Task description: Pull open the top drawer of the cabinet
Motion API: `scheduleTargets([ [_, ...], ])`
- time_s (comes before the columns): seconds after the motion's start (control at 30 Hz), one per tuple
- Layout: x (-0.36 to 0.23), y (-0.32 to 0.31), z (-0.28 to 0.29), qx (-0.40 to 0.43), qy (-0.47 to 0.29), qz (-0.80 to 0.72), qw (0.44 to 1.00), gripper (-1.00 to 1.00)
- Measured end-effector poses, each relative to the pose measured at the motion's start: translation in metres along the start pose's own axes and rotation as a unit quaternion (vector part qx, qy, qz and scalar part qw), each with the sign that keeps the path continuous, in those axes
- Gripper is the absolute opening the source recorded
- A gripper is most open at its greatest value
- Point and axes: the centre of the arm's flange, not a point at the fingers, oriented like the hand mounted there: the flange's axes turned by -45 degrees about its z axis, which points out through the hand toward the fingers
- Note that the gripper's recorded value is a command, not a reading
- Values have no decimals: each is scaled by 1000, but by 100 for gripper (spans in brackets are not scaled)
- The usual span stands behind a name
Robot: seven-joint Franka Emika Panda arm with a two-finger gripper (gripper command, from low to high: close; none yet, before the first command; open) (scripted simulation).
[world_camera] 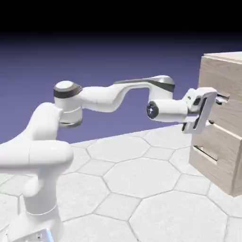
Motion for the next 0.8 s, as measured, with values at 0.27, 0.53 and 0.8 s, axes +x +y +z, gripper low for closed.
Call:
scheduleTargets([
  [0.27, 5, 3, 50, -5, 5, -5, 1000, -100],
  [0.53, 5, 4, 15, -7, 5, -4, 1000, -100],
  [0.8, 4, 2, -33, -4, 4, -5, 1000, -100],
])
